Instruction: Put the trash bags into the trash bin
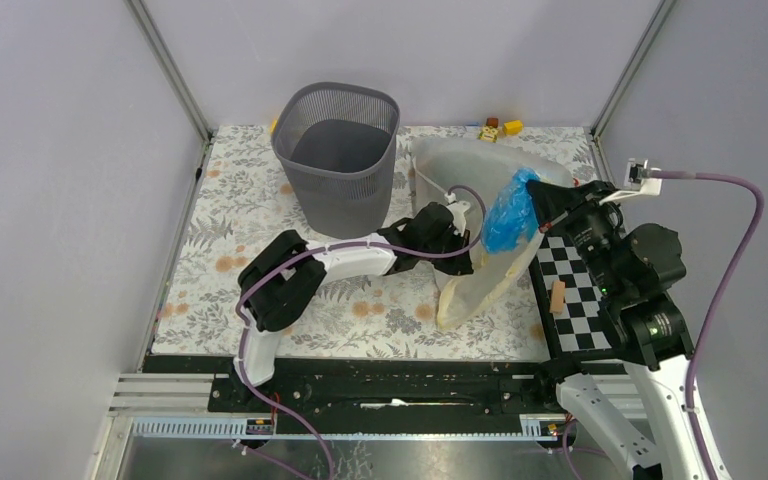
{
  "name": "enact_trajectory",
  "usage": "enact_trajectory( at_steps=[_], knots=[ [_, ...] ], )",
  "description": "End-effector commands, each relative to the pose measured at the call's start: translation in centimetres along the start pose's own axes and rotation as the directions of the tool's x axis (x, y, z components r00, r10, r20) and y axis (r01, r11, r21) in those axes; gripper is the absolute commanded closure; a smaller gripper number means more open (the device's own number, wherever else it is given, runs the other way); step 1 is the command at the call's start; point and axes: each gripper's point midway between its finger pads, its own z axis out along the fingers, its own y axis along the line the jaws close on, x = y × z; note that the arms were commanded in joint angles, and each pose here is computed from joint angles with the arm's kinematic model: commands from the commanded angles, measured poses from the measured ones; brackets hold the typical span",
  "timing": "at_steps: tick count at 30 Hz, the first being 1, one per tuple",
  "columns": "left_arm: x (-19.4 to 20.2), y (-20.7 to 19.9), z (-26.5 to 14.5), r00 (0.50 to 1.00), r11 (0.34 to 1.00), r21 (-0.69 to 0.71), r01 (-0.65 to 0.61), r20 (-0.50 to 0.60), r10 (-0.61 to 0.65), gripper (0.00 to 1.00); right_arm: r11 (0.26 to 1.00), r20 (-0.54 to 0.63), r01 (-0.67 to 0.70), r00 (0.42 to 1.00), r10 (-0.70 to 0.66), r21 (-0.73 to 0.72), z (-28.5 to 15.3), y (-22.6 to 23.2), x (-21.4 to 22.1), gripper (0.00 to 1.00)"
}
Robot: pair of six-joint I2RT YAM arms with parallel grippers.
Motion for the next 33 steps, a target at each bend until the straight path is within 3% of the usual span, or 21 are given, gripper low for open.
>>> enact_trajectory(
  at_steps=[1,7,10,13,16,19,21,23,25,29,31,33],
  knots=[
    [-1.6,0.8,-0.6,0.998,0.999,-0.036,-0.032,0.055,0.034,0.89,0.990,0.048,-0.048,0.997,0.055,-0.134,-1.1,3.4,-2.3,1.00],
    [-2.0,0.3,-3.8,0.995,0.996,-0.071,-0.051,0.078,0.057,0.59,0.974,-0.105,-0.165,0.983,0.150,-0.154,0.1,3.9,0.8,1.00],
    [-2.6,0.0,-6.6,0.988,0.994,-0.098,-0.049,0.138,0.062,0.42,0.969,-0.195,-0.198,0.966,0.169,-0.144,0.9,3.2,3.7,1.00],
    [-2.8,0.1,-9.9,0.977,0.989,-0.142,-0.045,0.202,0.074,0.31,0.962,-0.310,-0.234,0.933,0.183,-0.137,1.4,2.6,7.1,1.00],
    [-2.6,0.2,-13.6,0.967,0.982,-0.186,-0.029,0.245,0.074,0.24,0.943,-0.474,-0.305,0.856,0.209,-0.135,1.9,2.4,11.3,1.00],
    [-1.1,0.8,-16.9,0.961,0.978,-0.208,-0.002,0.269,0.059,0.14,0.906,-0.631,-0.408,0.733,0.254,-0.110,2.4,3.0,15.6,1.00],
    [-0.6,1.2,-19.1,0.953,0.976,-0.219,0.020,0.300,0.048,0.04,0.912,-0.690,-0.400,0.687,0.229,-0.095,2.7,3.6,18.5,1.00],
    [0.1,1.0,-21.2,0.944,0.977,-0.210,0.025,0.328,0.046,0.02,0.918,-0.741,-0.382,0.646,0.182,-0.108,2.9,5.0,21.3,1.00],
    [0.5,0.3,-23.1,0.932,0.983,-0.182,0.029,0.361,0.039,0.01,0.910,-0.764,-0.395,0.625,0.164,-0.128,3.2,5.9,22.4,0.81],
    [0.8,0.0,-25.9,0.915,0.981,-0.190,0.045,0.403,0.036,0.01,0.900,-0.777,-0.400,0.617,0.125,-0.173,3.7,6.7,22.7,0.27],
    [1.0,0.5,-26.1,0.917,0.976,-0.214,0.045,0.396,0.044,0.01,0.903,-0.758,-0.381,0.644,0.104,-0.200,3.8,6.9,22.0,0.13],
    [1.6,1.6,-25.6,0.926,0.966,-0.255,0.054,0.375,0.047,0.01,0.923,-0.717,-0.330,0.691,0.094,-0.197,4.0,6.3,21.1,0.11]
  ],
)
